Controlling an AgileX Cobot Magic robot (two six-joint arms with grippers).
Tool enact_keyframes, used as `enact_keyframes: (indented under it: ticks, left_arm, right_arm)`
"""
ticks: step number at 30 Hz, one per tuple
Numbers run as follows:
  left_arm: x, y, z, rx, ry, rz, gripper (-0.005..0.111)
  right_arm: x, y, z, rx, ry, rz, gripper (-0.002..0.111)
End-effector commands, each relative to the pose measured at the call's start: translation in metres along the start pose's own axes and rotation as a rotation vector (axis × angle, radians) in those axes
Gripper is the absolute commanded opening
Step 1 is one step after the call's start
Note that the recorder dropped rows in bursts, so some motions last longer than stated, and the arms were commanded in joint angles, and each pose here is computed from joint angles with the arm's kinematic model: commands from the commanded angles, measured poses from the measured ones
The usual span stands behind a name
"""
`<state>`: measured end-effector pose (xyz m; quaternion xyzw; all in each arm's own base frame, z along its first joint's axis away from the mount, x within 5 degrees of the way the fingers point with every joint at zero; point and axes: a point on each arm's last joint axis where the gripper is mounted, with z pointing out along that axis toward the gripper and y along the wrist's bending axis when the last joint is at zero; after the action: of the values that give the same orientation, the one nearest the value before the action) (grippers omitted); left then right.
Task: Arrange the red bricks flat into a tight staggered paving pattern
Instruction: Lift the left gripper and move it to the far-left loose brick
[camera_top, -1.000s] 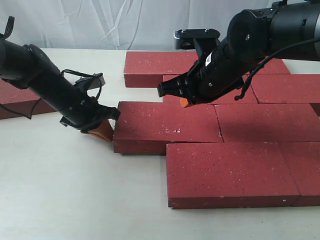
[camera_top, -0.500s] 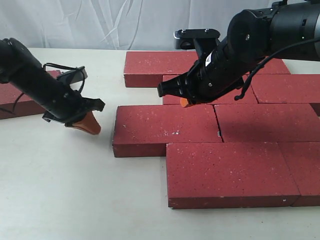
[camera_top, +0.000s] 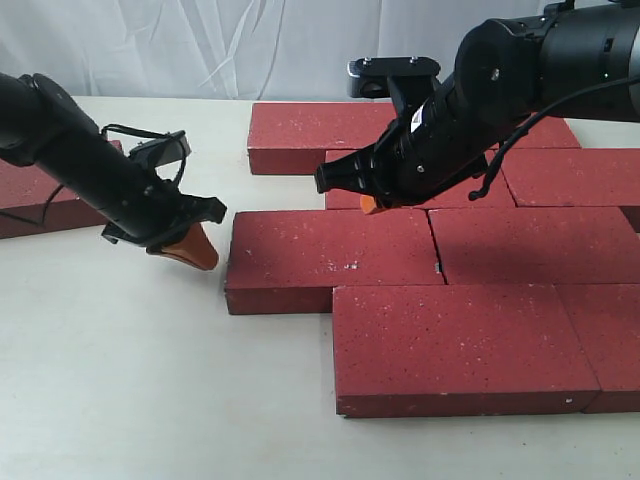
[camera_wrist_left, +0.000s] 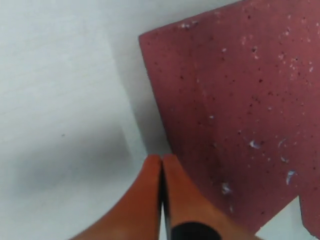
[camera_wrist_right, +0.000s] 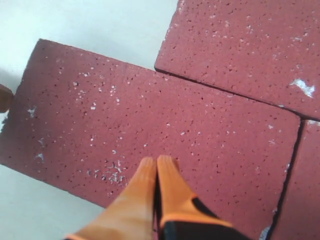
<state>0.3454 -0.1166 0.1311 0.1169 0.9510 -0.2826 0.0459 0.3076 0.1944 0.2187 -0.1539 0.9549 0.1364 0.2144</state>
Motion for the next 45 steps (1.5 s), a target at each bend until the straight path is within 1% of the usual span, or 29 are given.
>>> enact_keyframes:
  ticks: [1, 6, 11, 18, 24, 27, 32, 35, 38, 39, 40, 42, 45]
  left_arm:
    - [0.000, -0.014, 0.008, 0.026, 0.002, 0.003, 0.000]
    - [0.002, -0.023, 0.013, 0.032, 0.018, 0.031, 0.000]
    - [0.002, -0.022, 0.013, 0.024, 0.021, 0.039, 0.000]
    - [0.003, -0.014, 0.011, -0.047, 0.029, 0.094, 0.000]
    - [-0.004, 0.009, -0.008, -0.023, -0.015, 0.002, 0.000]
    - [-0.012, 0.010, -0.024, -0.001, -0.037, -0.001, 0.000]
    - [-0.016, 0.009, -0.058, -0.030, -0.145, 0.011, 0.000]
    - [-0.017, 0.011, -0.076, -0.092, -0.201, -0.005, 0.000]
    - [-0.017, 0.012, -0.094, -0.193, -0.259, -0.015, 0.000]
    - [-0.016, 0.014, -0.100, -0.247, -0.271, -0.008, 0.000]
    - [-0.016, 0.014, -0.104, -0.279, -0.286, -0.013, 0.000]
    - [-0.016, 0.015, -0.113, -0.333, -0.319, -0.030, 0.000]
    - [-0.015, 0.015, -0.124, -0.410, -0.359, -0.021, 0.000]
  right_arm:
    - [-0.003, -0.001, -0.005, 0.000, -0.020, 0.003, -0.001]
    - [-0.003, -0.001, -0.005, 0.000, -0.020, 0.003, -0.001]
    - [-0.003, -0.001, -0.005, 0.000, -0.020, 0.003, -0.001]
    - [-0.002, -0.001, -0.005, 0.000, -0.014, 0.001, -0.001]
    - [-0.002, -0.001, -0.005, 0.000, -0.014, 0.001, -0.001]
    - [-0.002, -0.001, -0.005, 0.000, -0.017, 0.001, -0.001]
    - [-0.003, -0.002, -0.005, 0.002, -0.019, -0.002, -0.001]
    - [-0.003, -0.002, -0.005, 0.002, -0.019, -0.002, -0.001]
    - [-0.003, -0.002, -0.005, 0.002, -0.019, -0.002, -0.001]
    - [-0.003, -0.002, -0.005, 0.002, -0.019, -0.002, -0.001]
    - [-0.003, -0.002, -0.005, 0.002, -0.019, -0.002, -0.001]
    - [-0.003, -0.002, -0.005, 0.002, -0.019, -0.002, -0.001]
    - [-0.003, -0.002, -0.005, 0.002, -0.019, -0.002, -0.001]
